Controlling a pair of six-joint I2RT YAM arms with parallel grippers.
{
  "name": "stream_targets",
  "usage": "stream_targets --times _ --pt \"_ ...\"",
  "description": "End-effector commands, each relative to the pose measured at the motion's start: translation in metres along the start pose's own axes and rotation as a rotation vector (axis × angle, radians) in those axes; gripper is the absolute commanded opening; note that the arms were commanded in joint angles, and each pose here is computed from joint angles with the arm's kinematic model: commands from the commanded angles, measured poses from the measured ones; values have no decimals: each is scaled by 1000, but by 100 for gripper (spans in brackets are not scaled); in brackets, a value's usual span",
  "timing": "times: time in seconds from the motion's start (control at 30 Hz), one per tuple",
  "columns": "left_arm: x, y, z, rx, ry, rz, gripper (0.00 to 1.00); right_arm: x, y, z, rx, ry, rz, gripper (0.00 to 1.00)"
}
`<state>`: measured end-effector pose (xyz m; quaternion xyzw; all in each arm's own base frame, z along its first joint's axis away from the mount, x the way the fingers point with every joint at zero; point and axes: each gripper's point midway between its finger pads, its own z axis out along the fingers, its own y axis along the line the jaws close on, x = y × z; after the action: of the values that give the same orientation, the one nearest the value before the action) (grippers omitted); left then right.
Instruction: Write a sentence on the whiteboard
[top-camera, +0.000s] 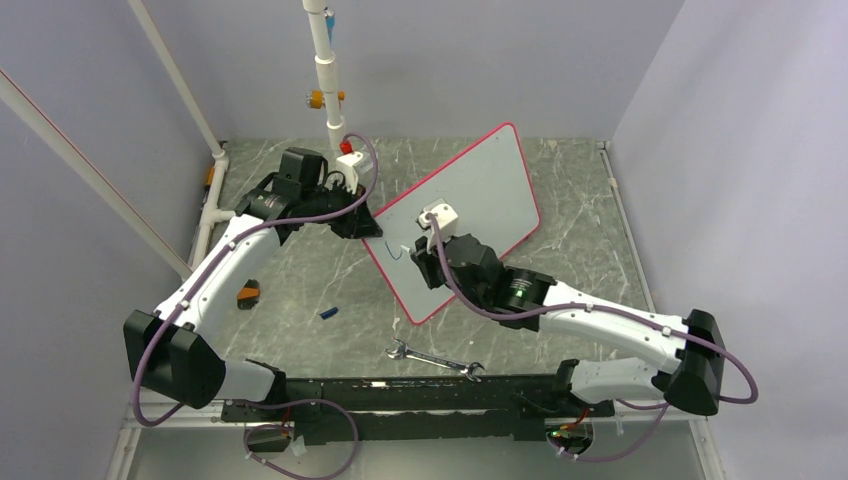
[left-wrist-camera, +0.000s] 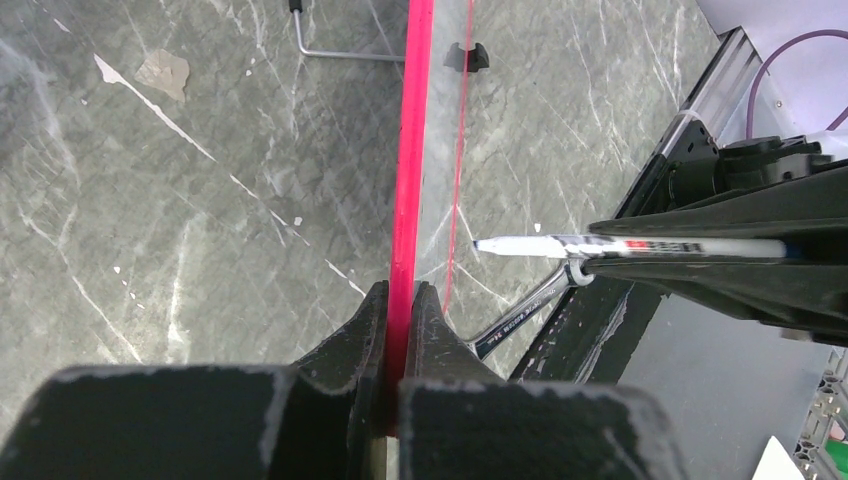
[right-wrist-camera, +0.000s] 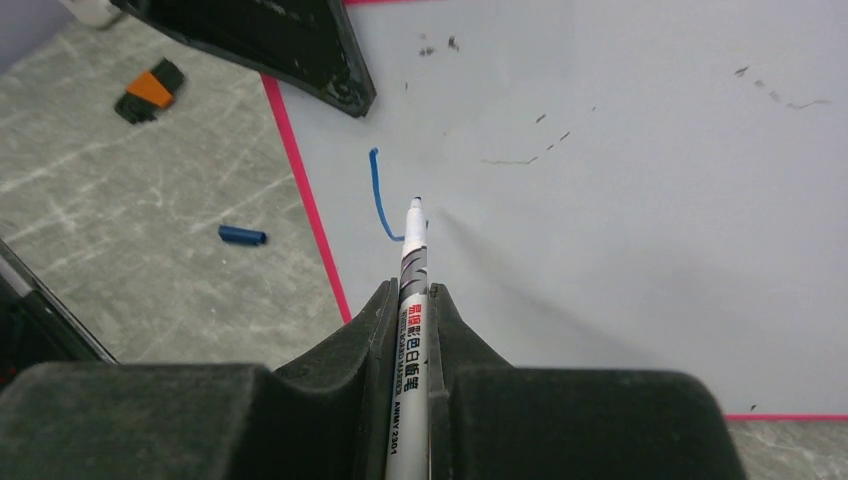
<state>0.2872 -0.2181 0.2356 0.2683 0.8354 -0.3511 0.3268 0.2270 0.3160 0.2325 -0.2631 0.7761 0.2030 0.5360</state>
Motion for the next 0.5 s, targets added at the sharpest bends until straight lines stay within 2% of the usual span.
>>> stream_targets --times 0.0,0.47 --pt "16 59 -9 -306 63 80 0 -45 3 -17 -31 -126 48 0" --pt "17 58 -9 -313 76 67 0 -37 0 5 24 -121 15 0"
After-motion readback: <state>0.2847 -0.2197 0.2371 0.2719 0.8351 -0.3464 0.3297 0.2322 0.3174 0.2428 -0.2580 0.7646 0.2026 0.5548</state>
